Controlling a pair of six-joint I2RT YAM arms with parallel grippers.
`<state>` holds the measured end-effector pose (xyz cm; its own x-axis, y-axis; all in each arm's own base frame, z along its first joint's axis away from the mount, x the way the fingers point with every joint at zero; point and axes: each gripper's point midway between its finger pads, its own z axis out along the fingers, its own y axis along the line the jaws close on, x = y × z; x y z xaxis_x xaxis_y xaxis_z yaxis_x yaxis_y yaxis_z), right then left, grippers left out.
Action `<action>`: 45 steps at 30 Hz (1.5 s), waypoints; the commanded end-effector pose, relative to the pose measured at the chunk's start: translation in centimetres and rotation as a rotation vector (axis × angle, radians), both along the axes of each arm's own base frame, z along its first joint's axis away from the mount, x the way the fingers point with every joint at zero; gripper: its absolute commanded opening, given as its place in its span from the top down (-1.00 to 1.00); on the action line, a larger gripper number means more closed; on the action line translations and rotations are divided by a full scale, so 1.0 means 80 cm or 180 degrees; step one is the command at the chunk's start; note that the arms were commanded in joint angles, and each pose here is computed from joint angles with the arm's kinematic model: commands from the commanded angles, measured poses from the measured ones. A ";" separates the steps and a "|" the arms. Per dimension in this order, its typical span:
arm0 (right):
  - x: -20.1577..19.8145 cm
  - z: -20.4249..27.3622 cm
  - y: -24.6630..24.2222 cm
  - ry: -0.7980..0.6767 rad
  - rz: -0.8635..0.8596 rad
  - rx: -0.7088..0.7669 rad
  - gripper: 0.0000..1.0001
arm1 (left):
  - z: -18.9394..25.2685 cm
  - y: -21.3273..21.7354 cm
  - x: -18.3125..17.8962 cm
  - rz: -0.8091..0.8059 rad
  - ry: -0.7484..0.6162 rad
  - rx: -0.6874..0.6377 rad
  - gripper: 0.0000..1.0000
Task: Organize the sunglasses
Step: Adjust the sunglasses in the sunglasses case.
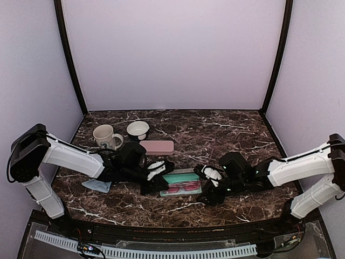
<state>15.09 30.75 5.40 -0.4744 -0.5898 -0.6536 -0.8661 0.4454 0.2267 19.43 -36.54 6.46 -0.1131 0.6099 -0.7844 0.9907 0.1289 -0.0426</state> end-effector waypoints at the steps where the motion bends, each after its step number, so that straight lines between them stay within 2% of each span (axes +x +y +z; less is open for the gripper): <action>1: -0.002 -0.005 0.001 -0.0006 -0.0003 0.0019 -0.25 | 0.007 0.005 -0.007 -0.0028 0.0084 -0.0046 0.81; 14: -0.001 -0.003 0.003 -0.0016 -0.0012 0.0025 -0.25 | -0.010 0.001 0.004 0.0022 0.0255 0.0018 0.75; 25: 0.000 -0.004 0.005 0.0001 -0.0011 0.0030 -0.25 | -0.007 0.002 0.013 0.0134 0.0225 0.0041 0.32; 45: 0.003 0.021 0.022 -0.0010 -0.0049 0.0384 -0.25 | 0.007 0.017 0.013 0.0323 0.0140 -0.0016 0.00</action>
